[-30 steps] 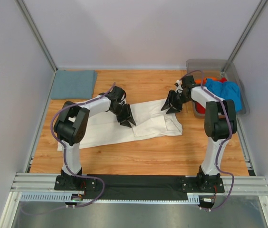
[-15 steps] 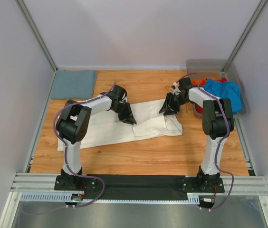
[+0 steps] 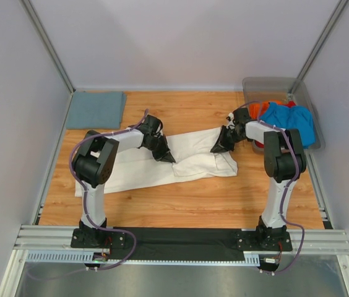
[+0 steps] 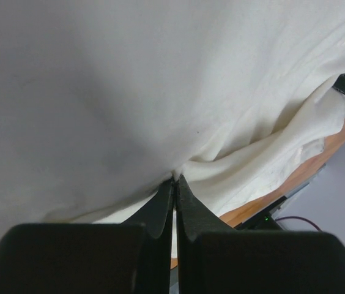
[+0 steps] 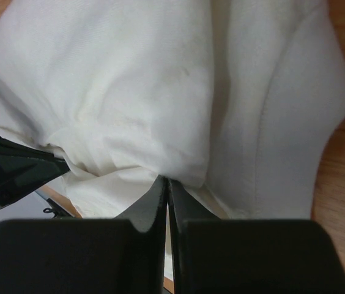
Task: Fold and stack the t-shirts
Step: Fold the tshirt
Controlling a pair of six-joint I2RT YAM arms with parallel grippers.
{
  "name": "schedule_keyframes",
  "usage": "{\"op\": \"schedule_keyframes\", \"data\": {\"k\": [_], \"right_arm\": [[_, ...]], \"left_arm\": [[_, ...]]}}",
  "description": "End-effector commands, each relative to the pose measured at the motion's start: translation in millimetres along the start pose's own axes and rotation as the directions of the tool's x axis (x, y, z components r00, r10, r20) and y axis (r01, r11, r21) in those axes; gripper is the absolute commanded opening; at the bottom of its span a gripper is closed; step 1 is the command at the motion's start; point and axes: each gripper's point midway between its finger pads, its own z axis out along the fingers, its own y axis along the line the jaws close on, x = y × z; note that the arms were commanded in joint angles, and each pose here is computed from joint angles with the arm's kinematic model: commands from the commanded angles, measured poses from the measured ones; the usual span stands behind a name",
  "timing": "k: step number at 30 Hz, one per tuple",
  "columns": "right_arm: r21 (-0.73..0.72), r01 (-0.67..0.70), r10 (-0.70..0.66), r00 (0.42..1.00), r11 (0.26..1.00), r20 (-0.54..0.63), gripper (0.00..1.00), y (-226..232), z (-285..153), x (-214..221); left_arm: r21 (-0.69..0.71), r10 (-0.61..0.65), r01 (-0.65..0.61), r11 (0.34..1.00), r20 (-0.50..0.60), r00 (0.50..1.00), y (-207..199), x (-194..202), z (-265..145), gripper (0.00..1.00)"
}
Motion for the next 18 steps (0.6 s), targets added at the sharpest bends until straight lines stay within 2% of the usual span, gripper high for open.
{"op": "schedule_keyframes", "data": {"k": [1, 8, 18], "right_arm": [[0.044, 0.046, -0.052, 0.989, 0.998, 0.140, 0.00, -1, -10, -26], [0.047, 0.037, -0.045, 0.984, 0.998, 0.175, 0.00, -8, -16, -37], [-0.045, 0.042, -0.031, 0.976, 0.998, 0.216, 0.00, 17, -28, -50]], "left_arm": [[0.019, 0.018, -0.020, 1.000, 0.121, 0.992, -6, -19, -7, 0.00], [0.042, 0.016, -0.024, 0.999, 0.183, 0.983, -5, -22, -14, 0.00], [0.146, -0.006, -0.026, 0.989, 0.213, 0.977, -21, -22, -19, 0.00]]}}
